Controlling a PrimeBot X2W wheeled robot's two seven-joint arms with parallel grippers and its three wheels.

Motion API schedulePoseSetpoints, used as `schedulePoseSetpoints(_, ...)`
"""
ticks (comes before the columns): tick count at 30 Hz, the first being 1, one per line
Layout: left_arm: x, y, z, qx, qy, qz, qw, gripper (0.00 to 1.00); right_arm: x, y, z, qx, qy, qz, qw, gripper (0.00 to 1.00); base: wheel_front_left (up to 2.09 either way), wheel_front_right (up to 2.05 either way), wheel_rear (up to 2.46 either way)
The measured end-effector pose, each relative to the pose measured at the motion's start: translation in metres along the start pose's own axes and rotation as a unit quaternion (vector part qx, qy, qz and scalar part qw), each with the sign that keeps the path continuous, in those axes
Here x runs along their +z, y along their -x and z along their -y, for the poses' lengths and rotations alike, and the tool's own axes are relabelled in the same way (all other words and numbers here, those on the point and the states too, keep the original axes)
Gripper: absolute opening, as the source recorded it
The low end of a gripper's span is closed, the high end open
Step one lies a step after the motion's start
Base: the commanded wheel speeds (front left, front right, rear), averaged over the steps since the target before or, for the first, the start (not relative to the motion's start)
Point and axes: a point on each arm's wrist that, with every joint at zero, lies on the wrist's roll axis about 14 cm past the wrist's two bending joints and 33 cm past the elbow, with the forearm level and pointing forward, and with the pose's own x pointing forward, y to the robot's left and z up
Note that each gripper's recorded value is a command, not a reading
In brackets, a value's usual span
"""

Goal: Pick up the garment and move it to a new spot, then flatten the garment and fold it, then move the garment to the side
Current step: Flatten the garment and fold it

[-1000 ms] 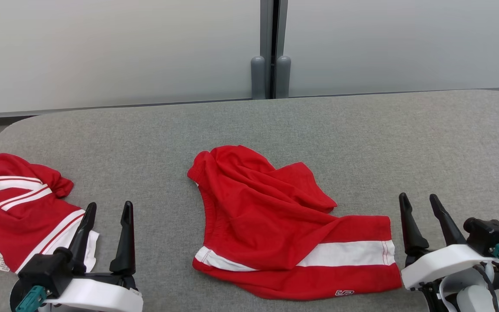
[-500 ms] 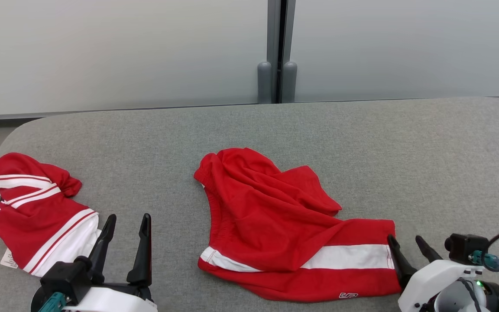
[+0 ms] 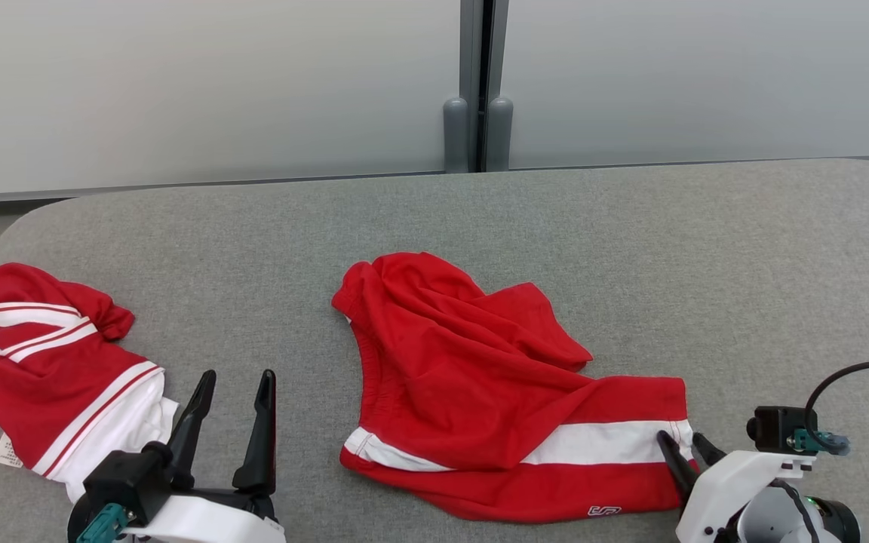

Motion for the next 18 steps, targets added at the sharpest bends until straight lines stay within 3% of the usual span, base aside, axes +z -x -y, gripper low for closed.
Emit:
schedulePoseSetpoints(1,0.0,-0.001,0.0,0.0,0.0,0.0,1.0,1.0,0.0,-0.001,0.0,0.0,-0.001,-0.001,1.0,0.56,0.0,0.0,0.0)
schedulePoseSetpoints(2,0.0,-0.001,0.0,0.0,0.0,0.0,1.0,1.0,0.0,-0.001,-0.001,0.001,-0.001,-0.001,1.0,0.48,0.0,0.0,0.0)
schedulePoseSetpoints(5,-0.002,-0.001,-0.001,0.0,0.0,-0.003,1.0,1.0,0.0,-0.003,-0.002,0.003,-0.003,-0.003,1.0,0.4,0.0,0.0,0.0)
schedulePoseSetpoints(6,-0.003,-0.001,0.0,0.0,0.0,-0.004,1.0,1.0,0.0,-0.003,-0.003,0.004,-0.003,-0.003,1.0,0.32,0.0,0.0,0.0)
schedulePoseSetpoints(8,-0.007,-0.001,0.001,-0.004,0.001,-0.012,1.0,1.0,-0.001,-0.003,-0.003,0.005,-0.002,-0.003,1.0,0.0,0.0,0.0,0.0)
schedulePoseSetpoints(18,-0.064,0.011,0.037,-0.102,-0.006,-0.156,0.982,1.0,0.002,-0.002,-0.006,0.01,-0.004,0.006,1.0,0.0,0.0,0.0,0.0)
